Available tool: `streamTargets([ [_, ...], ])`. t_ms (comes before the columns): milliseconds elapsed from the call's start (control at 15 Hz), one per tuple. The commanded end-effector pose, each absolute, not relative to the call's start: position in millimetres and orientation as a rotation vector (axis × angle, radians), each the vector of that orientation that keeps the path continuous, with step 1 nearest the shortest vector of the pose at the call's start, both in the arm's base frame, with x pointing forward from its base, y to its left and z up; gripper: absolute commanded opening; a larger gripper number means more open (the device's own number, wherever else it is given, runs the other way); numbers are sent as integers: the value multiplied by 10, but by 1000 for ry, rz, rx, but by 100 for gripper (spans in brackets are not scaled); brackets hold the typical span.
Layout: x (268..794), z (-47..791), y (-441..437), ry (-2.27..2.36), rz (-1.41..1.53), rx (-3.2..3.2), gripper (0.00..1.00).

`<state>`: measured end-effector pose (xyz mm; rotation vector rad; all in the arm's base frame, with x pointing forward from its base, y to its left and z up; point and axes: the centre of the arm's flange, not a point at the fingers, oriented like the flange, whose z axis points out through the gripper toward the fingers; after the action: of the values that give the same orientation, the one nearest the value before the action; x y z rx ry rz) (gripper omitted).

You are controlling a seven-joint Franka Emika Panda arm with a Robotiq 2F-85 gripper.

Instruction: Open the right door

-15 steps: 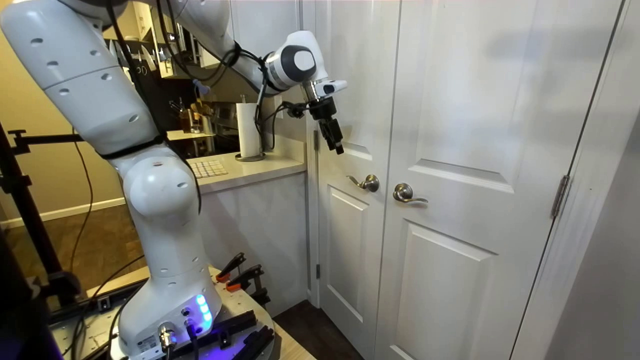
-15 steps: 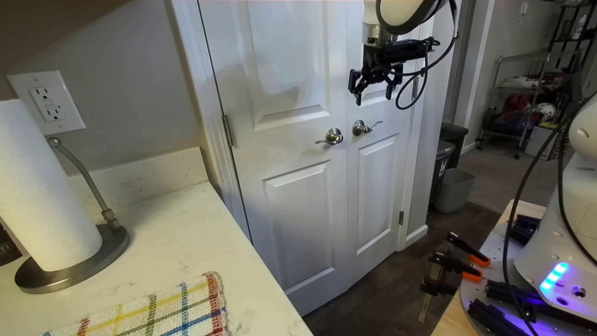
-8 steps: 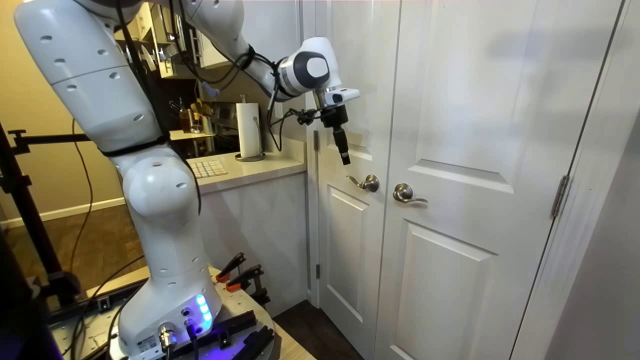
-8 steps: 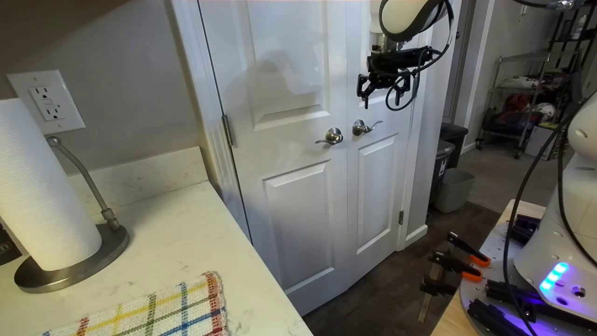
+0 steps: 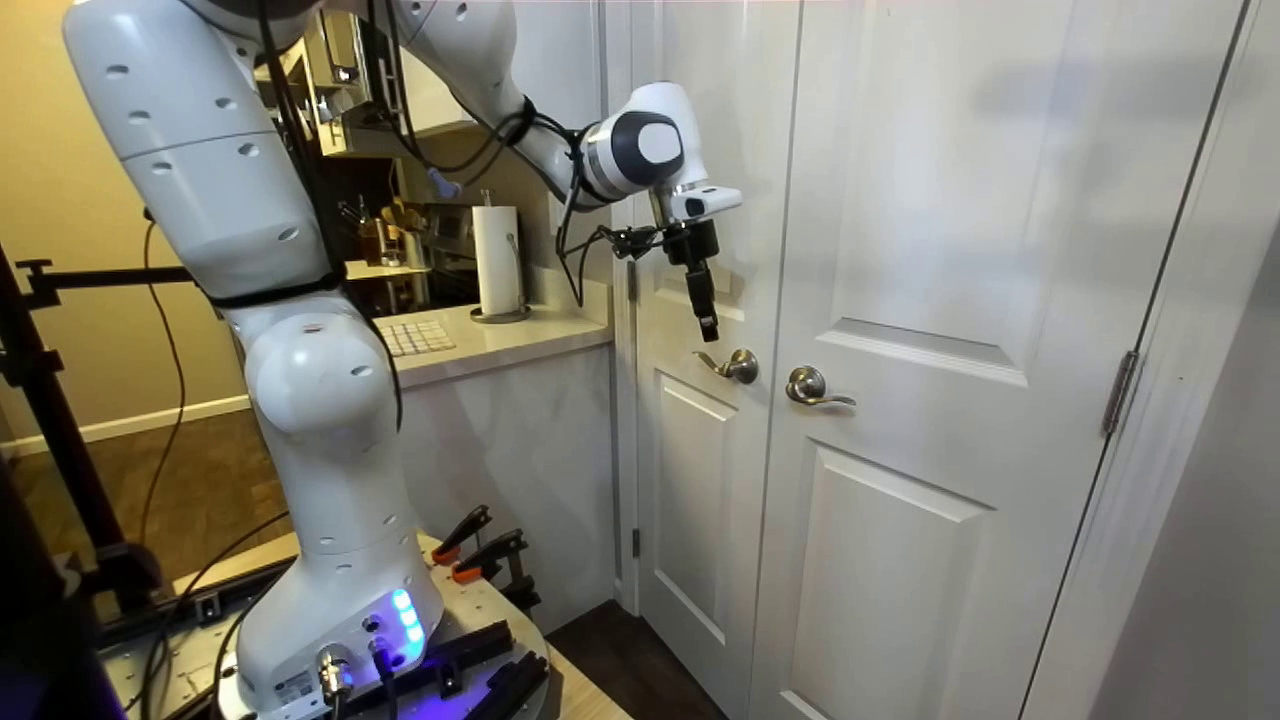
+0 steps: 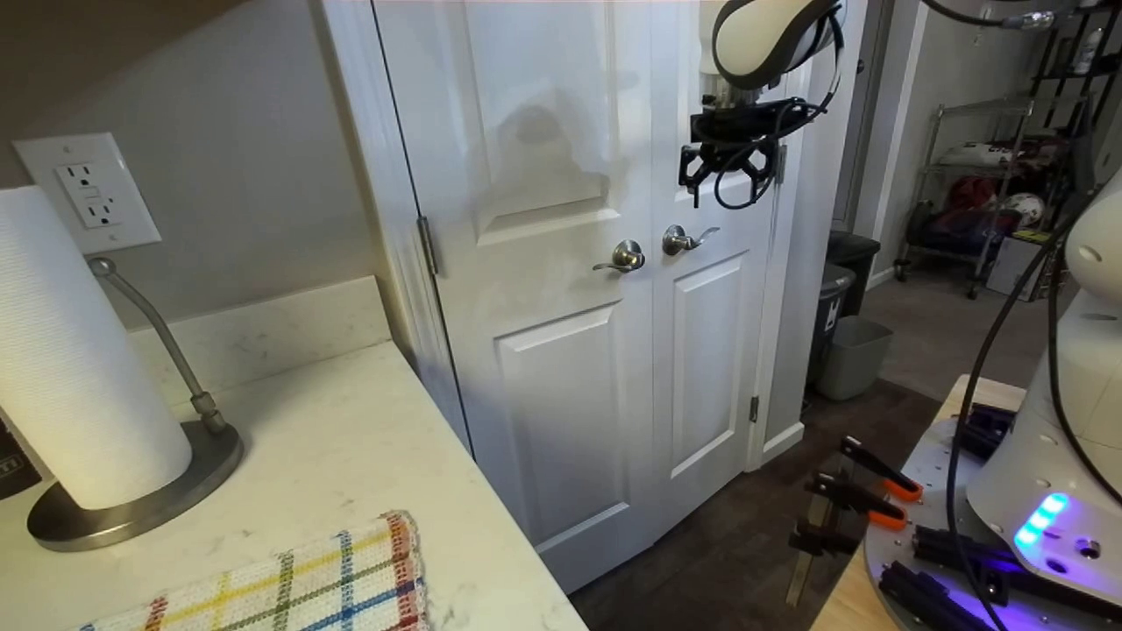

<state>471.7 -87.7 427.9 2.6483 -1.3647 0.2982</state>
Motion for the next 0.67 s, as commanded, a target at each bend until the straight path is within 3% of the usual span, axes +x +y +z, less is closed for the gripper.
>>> streamTargets([
  [0, 4718, 4281, -877, -1365, 299, 2648, 100],
  [600, 5004, 3887, -1014, -1531, 363, 2445, 100],
])
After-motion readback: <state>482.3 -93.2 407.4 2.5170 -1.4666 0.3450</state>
